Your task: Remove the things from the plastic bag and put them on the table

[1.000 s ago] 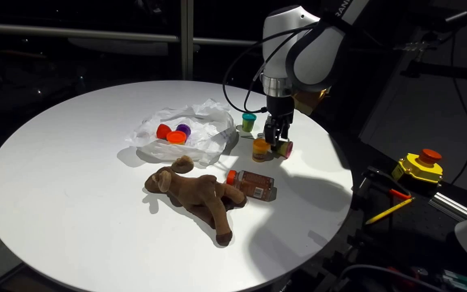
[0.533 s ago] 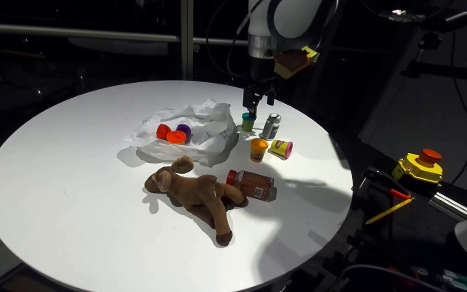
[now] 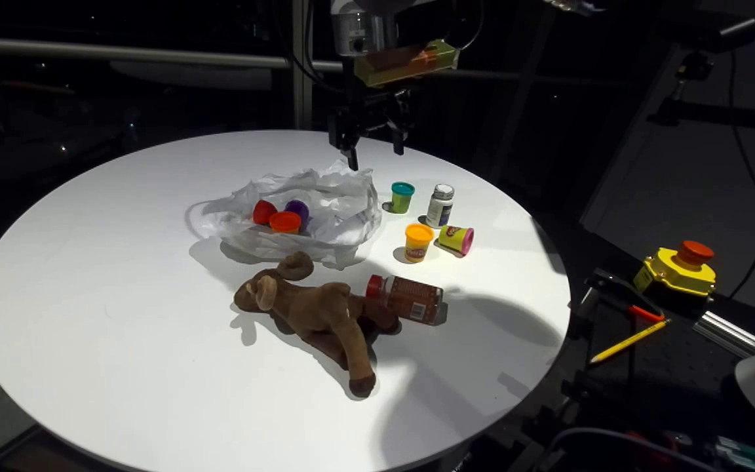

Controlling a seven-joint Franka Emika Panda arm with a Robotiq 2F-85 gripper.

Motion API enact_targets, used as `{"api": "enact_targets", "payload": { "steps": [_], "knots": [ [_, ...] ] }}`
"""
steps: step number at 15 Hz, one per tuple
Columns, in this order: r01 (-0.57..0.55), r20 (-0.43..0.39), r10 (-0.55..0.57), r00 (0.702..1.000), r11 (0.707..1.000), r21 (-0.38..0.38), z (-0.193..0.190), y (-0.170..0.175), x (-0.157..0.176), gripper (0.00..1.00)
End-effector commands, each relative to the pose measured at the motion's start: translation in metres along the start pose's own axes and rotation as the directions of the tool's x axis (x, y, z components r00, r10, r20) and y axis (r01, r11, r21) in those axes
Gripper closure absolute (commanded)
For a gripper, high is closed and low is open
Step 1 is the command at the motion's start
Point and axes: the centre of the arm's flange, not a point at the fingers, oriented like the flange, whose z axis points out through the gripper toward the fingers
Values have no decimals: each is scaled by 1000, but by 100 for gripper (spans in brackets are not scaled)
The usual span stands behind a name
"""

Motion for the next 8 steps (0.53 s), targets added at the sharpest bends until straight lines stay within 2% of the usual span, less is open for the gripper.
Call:
{"api": "enact_targets", "payload": {
  "steps": [1,4,8],
  "knots": [
    [-185,71,183,981,982,34,12,-31,39,0],
    [-323,126,311,942,942,91,26,-46,52,0],
    [-480,176,451,875,855,198,31,-66,61,0]
  ]
}}
